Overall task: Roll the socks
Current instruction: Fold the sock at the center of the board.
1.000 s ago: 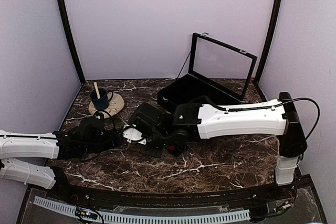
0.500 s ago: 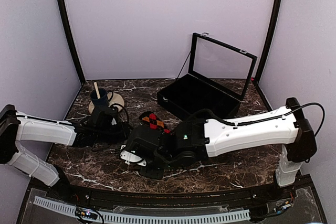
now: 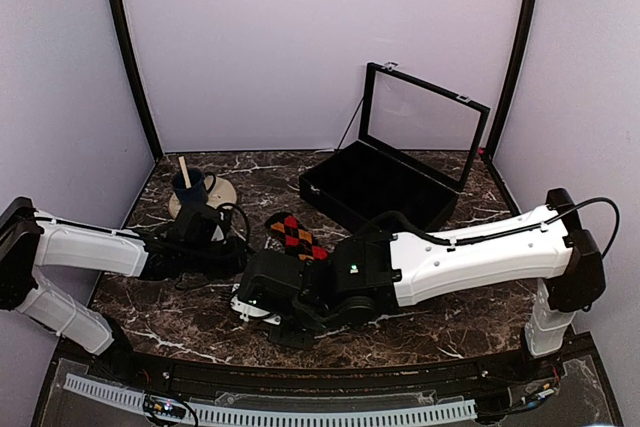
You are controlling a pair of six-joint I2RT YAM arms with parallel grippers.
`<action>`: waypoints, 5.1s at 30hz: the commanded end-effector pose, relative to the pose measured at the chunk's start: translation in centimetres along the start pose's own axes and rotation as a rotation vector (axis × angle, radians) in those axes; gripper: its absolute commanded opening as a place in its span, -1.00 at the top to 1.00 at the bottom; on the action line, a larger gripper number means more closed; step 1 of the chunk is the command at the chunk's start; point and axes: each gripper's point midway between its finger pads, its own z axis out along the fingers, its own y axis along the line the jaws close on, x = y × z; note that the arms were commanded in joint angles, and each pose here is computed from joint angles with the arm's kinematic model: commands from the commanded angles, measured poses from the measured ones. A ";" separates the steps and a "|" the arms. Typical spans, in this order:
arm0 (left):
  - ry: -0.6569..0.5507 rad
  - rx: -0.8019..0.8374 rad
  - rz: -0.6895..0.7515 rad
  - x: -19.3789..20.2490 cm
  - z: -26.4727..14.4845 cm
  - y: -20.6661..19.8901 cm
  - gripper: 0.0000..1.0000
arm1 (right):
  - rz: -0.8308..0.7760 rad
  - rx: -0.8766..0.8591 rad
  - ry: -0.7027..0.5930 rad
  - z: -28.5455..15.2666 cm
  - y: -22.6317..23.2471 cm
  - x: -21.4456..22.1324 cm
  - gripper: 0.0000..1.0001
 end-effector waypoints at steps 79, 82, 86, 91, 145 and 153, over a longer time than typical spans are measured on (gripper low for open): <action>0.201 -0.150 -0.139 5.8 1.2 7.2 0.62 | -0.075 0.101 -0.071 6.8 -9.5 -2.8 1.00; 0.203 -0.151 -0.144 5.9 1.2 7.4 0.62 | -0.076 0.107 -0.068 7.6 -10.0 -2.8 1.00; 0.202 -0.157 -0.156 5.9 1.1 7.6 0.62 | -0.071 0.111 -0.069 8.5 -10.4 -2.6 1.00; 0.196 -0.171 -0.197 6.1 0.9 8.1 0.62 | -0.068 0.130 -0.081 9.4 -10.8 -2.5 1.00; -0.307 -0.021 -0.311 1.2 -7.3 11.3 -0.61 | -0.065 0.107 -0.133 14.1 -10.8 -5.7 1.00; -0.333 0.030 -0.272 0.5 -8.0 10.1 -0.65 | -0.046 0.070 -0.176 14.7 -10.4 -7.6 0.91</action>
